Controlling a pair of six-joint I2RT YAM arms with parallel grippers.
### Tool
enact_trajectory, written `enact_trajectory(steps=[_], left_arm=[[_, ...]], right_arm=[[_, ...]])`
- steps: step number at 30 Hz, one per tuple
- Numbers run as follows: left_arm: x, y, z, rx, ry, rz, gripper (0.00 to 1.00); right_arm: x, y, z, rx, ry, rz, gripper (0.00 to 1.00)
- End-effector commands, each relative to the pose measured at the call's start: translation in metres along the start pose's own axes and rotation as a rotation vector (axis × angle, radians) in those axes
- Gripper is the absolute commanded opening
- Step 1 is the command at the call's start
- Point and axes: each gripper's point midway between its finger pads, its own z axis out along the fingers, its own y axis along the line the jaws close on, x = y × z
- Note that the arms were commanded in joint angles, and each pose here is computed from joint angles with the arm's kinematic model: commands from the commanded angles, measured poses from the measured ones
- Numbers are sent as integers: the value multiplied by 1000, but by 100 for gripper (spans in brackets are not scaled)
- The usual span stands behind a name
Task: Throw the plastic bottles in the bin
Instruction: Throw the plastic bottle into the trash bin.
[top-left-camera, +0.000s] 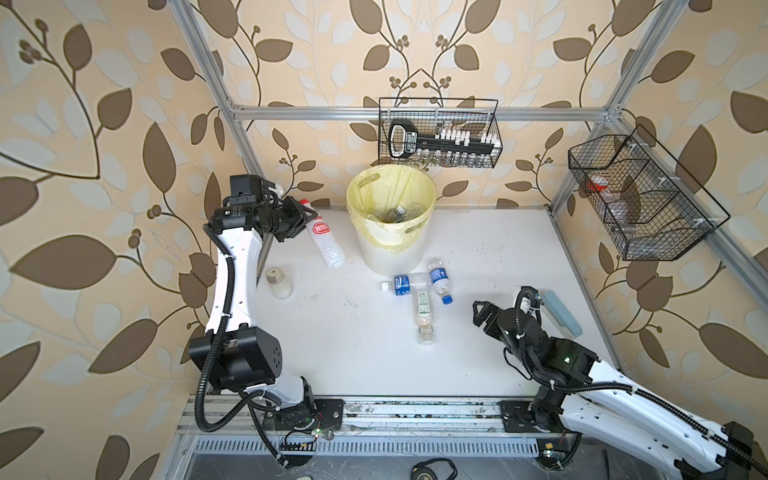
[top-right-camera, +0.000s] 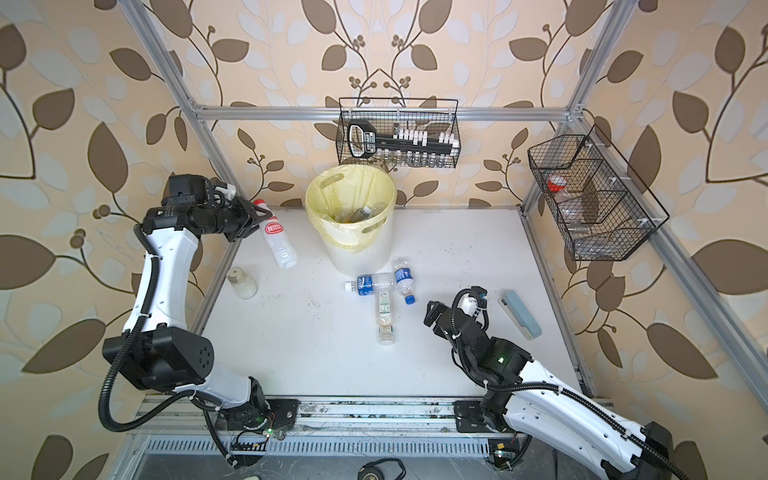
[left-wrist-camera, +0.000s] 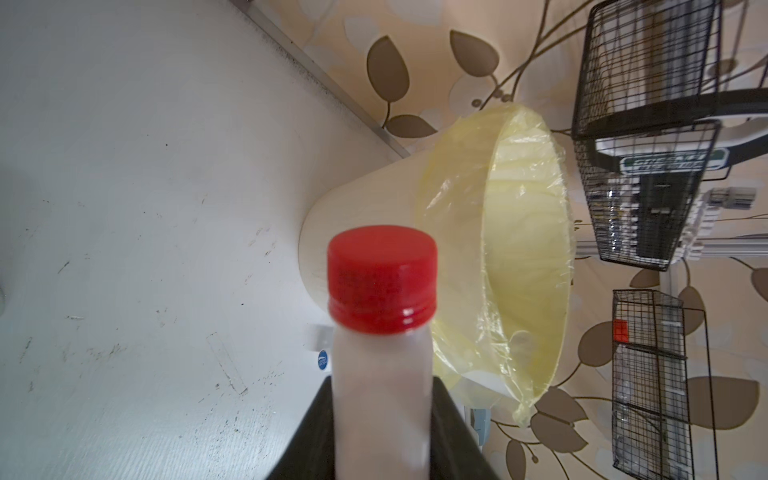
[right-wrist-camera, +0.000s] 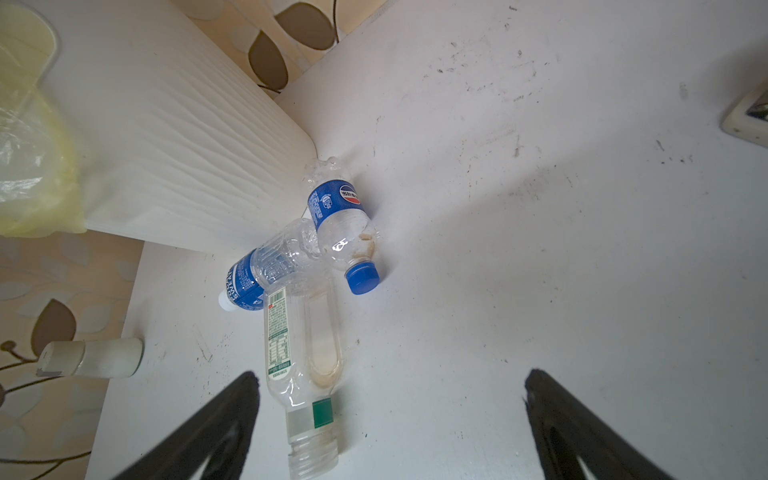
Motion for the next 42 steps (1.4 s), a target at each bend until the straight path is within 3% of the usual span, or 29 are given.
enact_trajectory(steps=[1, 11, 19, 23, 29, 30, 31, 32, 36, 42], left_arm=[[-4, -30, -35, 90, -95, 67, 31], [14, -21, -50, 99, -147, 66, 31], [-22, -63, -74, 176, -297, 73, 34], [-34, -97, -59, 208, -275, 70, 35], [-42, -163, 11, 229, -250, 153, 34], [-43, -170, 26, 227, -238, 151, 37], [-46, -177, 42, 228, -223, 146, 62], [-49, -184, 54, 239, -212, 138, 98], [-71, -194, 63, 266, -280, 130, 99], [-72, -211, 8, 300, -372, 194, 99]], right_arm=[[2, -5, 2, 11, -10, 2, 100], [4, -3, 5, 3, -13, -7, 100], [10, 2, 12, 1, 11, -14, 100], [11, 4, 15, -2, 13, -14, 100], [13, 5, 18, 2, 10, -21, 100], [13, 5, 19, 4, 13, -23, 100], [14, 5, 19, 5, 15, -26, 100], [14, 6, 19, 8, 17, -30, 100], [9, 6, 15, 11, 9, -33, 100], [6, 0, 12, 15, -13, -25, 100]])
